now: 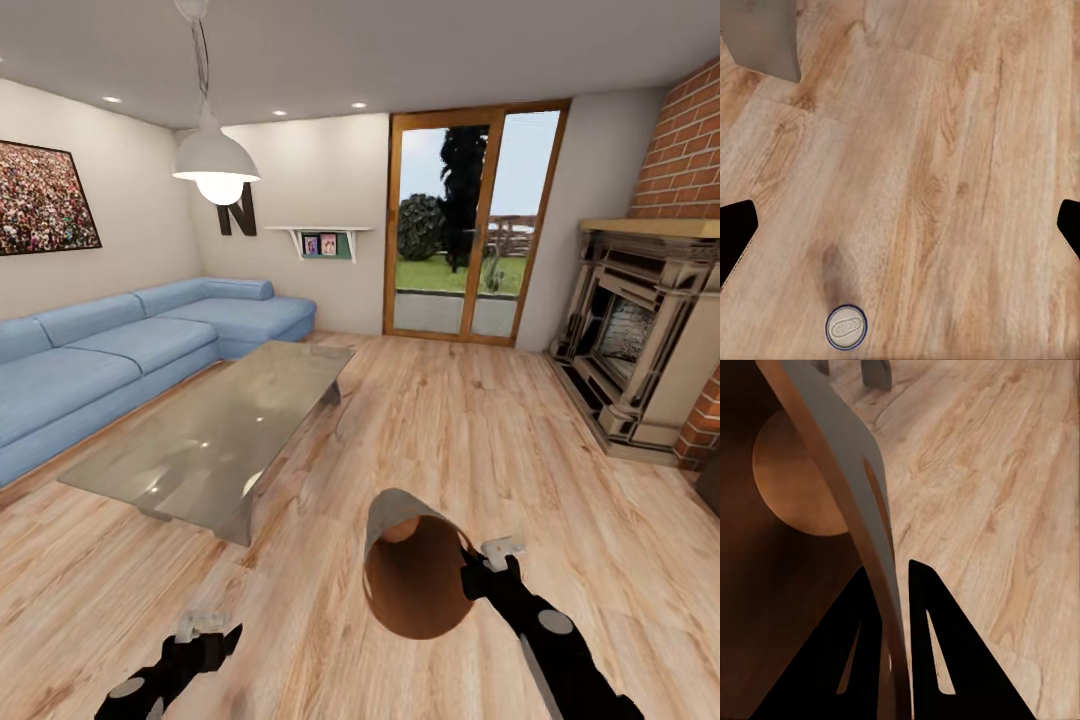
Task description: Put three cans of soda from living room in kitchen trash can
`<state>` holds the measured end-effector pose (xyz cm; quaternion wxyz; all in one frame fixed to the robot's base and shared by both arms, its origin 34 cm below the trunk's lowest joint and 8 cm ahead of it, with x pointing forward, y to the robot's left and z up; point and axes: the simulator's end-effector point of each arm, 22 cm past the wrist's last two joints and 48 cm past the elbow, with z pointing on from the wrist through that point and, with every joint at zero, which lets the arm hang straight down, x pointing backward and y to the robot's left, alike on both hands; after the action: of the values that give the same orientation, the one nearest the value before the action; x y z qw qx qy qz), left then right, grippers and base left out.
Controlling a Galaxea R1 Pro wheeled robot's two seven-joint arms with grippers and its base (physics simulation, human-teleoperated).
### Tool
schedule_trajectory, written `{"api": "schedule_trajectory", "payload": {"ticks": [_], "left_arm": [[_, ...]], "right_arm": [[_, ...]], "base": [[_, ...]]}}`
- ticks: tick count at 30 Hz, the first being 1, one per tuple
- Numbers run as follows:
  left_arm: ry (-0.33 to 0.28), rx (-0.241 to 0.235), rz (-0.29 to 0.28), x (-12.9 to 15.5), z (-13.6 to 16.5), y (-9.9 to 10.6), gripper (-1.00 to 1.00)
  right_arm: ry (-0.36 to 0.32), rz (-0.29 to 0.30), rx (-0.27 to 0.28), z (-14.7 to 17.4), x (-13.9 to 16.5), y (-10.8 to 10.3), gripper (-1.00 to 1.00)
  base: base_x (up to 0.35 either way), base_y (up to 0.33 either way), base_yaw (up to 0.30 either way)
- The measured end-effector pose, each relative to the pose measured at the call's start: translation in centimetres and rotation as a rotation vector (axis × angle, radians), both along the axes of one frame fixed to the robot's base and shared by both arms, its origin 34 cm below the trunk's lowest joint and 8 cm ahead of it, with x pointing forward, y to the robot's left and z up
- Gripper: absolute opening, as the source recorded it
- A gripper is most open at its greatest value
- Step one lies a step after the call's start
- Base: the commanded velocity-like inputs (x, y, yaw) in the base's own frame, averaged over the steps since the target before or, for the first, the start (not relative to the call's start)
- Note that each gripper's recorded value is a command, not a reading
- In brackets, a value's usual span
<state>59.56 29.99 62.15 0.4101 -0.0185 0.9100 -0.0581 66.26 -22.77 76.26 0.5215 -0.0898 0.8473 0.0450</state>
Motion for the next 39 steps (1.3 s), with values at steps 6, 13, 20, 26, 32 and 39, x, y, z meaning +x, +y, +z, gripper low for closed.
{"api": "schedule_trajectory", "payload": {"ticks": [6,13,20,26,32,39], "left_arm": [[0.047,0.011,0.030,2.6,0.9,0.7,1.00],[0.085,0.033,0.067,4.1,1.1,1.8,1.00],[0.108,0.058,0.103,3.7,-0.6,2.8,1.00],[0.107,0.066,0.116,3.2,-2.3,3.1,1.00],[0.105,0.069,0.117,3.1,-3.4,3.2,1.00],[0.106,0.072,0.114,2.9,-4.7,3.1,1.00]], "right_arm": [[-0.013,-0.008,0.023,5.0,4.4,1.1,-1.00],[0.022,-0.025,0.021,6.5,7.7,0.7,-1.00],[0.061,-0.091,0.048,5.2,10.2,-2.3,-1.00],[0.073,-0.126,0.068,4.1,10.7,-3.7,-1.00],[0.070,-0.122,0.071,3.3,10.7,-3.0,-1.00],[0.070,-0.117,0.065,2.0,10.6,-2.8,-1.00]], "base": [[0.000,0.000,0.000],[0.000,0.000,0.000],[0.000,0.000,0.000],[0.000,0.000,0.000],[0.000,0.000,0.000],[0.000,0.000,0.000]]}}
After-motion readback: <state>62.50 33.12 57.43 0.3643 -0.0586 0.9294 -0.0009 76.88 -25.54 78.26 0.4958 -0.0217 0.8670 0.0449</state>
